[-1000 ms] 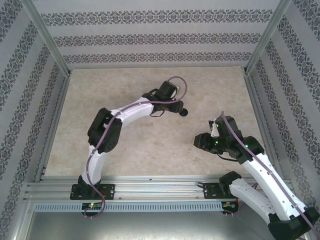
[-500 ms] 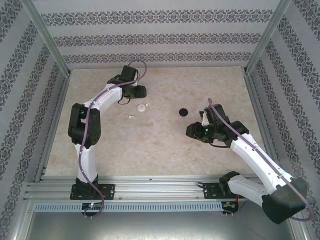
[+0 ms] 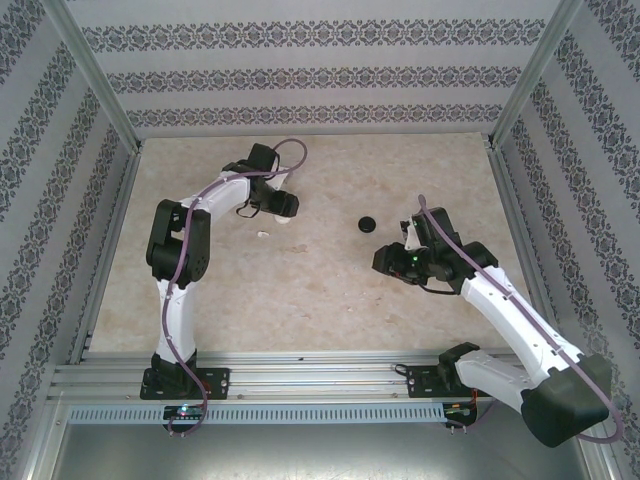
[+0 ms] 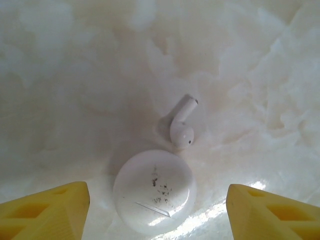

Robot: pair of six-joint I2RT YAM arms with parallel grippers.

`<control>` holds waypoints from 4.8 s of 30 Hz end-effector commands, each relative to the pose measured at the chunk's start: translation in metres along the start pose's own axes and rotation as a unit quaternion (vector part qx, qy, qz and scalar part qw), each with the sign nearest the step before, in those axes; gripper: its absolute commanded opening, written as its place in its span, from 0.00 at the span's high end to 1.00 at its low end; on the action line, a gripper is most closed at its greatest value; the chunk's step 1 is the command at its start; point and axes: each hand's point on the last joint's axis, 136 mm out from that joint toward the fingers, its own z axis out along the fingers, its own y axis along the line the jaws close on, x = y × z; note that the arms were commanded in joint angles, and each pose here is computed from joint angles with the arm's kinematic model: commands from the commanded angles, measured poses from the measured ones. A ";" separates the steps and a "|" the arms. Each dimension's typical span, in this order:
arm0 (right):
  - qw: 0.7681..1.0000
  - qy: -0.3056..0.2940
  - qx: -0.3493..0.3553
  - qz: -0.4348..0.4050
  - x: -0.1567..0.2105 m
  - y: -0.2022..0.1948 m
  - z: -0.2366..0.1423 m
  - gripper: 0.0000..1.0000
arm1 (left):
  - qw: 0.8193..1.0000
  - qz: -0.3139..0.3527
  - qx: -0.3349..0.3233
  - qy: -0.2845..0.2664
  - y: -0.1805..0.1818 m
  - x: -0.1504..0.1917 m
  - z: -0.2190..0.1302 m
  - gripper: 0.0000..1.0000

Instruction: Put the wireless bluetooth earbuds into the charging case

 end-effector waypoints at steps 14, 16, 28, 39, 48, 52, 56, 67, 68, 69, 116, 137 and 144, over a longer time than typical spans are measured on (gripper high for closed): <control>1.000 -0.004 -0.006 0.014 0.004 -0.006 0.001 0.54 | 0.987 0.142 -0.017 0.072 -0.003 0.021 0.015 0.30; 1.000 -0.003 -0.004 0.012 0.004 -0.006 -0.001 0.54 | 0.986 0.146 -0.018 0.074 -0.003 0.023 0.017 0.30; 1.000 -0.013 -0.002 0.019 0.002 -0.013 -0.011 0.53 | 0.985 0.147 -0.023 0.092 0.002 0.031 0.032 0.44; 0.999 -0.021 -0.010 0.023 0.003 -0.013 -0.015 0.53 | 0.976 0.205 0.005 0.076 -0.021 0.039 0.009 0.57; 0.998 -0.012 -0.039 0.041 0.007 -0.011 -0.014 0.53 | 0.941 0.326 0.095 0.006 -0.104 0.059 -0.028 0.58; 0.995 0.008 -0.085 0.057 0.008 0.002 -0.006 0.53 | 0.918 0.357 0.162 -0.063 -0.144 0.070 -0.055 0.60; 0.987 0.033 -0.144 0.067 0.006 0.022 -0.001 0.53 | 0.893 0.381 0.207 -0.121 -0.171 0.085 -0.080 0.62; 0.973 0.086 -0.213 0.022 0.005 0.078 0.005 0.51 | 0.853 0.399 0.271 -0.198 -0.217 0.094 -0.127 0.66; 0.972 0.089 -0.216 0.018 0.005 0.082 0.006 0.51 | 0.852 0.399 0.275 -0.200 -0.220 0.094 -0.129 0.66; 0.971 0.092 -0.218 0.013 0.005 0.087 0.007 0.51 | 0.850 0.400 0.277 -0.204 -0.222 0.094 -0.131 0.66; 0.969 0.115 -0.219 0.006 -0.013 0.112 0.047 0.88 | 0.867 0.394 0.201 -0.228 -0.223 0.072 -0.141 0.36; 0.937 -0.064 -0.343 0.032 -0.077 0.150 0.016 0.87 | 0.884 -0.148 0.303 -0.324 -0.179 0.028 -0.205 0.34; 0.923 -0.060 -0.377 0.049 -0.076 0.163 0.021 0.87 | 0.839 -0.220 0.376 -0.324 -0.187 0.008 -0.199 0.41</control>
